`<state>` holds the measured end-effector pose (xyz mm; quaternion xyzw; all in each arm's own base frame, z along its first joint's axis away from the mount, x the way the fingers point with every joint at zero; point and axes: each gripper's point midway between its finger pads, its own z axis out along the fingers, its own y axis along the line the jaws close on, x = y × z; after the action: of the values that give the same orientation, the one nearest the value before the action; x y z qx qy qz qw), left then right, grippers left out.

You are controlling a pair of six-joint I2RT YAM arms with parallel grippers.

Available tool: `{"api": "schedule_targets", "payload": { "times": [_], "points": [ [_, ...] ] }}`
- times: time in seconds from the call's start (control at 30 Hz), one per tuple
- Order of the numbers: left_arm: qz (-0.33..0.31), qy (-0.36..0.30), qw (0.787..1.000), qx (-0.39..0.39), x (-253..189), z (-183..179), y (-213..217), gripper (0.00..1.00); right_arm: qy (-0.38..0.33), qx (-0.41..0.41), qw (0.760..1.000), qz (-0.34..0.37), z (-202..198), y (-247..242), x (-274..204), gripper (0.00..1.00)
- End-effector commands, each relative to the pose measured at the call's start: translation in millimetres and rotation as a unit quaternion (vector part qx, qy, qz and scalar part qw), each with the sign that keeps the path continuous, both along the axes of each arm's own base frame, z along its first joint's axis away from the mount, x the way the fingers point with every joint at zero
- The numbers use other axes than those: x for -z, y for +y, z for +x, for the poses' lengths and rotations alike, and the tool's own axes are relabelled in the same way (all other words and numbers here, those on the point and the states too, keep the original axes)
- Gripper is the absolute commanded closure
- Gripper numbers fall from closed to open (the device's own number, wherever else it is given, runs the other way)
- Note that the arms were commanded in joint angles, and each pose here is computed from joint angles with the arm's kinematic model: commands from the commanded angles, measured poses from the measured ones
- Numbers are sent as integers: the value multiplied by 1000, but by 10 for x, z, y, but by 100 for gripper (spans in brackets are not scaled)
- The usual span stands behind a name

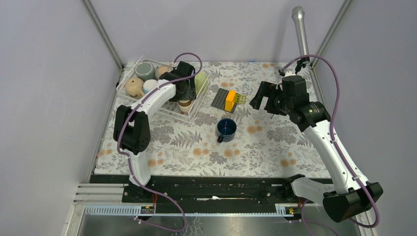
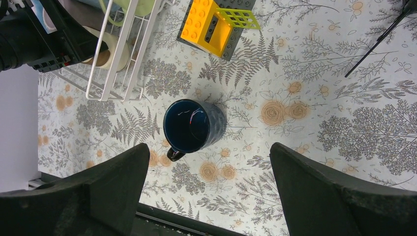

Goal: Unload the cups from the dish rack
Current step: Unload the cup from the dish rack.

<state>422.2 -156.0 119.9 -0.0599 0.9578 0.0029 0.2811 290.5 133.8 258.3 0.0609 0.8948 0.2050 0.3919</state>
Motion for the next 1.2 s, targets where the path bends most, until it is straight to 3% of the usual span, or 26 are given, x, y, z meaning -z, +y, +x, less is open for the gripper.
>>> {"api": "schedule_targets", "payload": {
  "times": [0.0, 0.07, 0.13, 0.27, 0.4, 0.6, 0.83, 1.03, 1.17],
  "points": [
    [-32, 22, 999, 33, 23, -143, -211, 23, -17, 3, 1000, 2, 55, 34, -47, 0],
    [-31, 19, 999, 34, 8, -130, -209, 30, -17, 2, 1000, 1, 54, 38, -51, 0],
    [-30, 14, 999, 34, -26, -118, -200, 50, -17, 1, 1000, 1, 59, 44, -57, 1],
    [-23, 3, 999, 34, -171, -118, -164, 79, -16, -7, 1000, 1, 73, 90, -57, 0],
    [-20, -14, 999, 30, -359, -123, -75, 92, -16, -16, 1000, 1, 93, 166, -58, 0],
    [-16, -35, 999, 28, -654, -154, 49, 100, -18, -24, 1000, 7, 125, 260, -59, 0],
    [-20, -68, 997, 26, -1086, -193, 125, 100, -27, -39, 999, 24, 161, 380, -99, 0],
    [-56, -111, 992, 38, -1576, -253, 68, 100, -46, -55, 996, 49, 210, 512, -219, 0],
    [-121, -123, 983, 68, -1830, -333, -150, 100, -67, -73, 992, 75, 221, 636, -336, 0]
  ]
}}
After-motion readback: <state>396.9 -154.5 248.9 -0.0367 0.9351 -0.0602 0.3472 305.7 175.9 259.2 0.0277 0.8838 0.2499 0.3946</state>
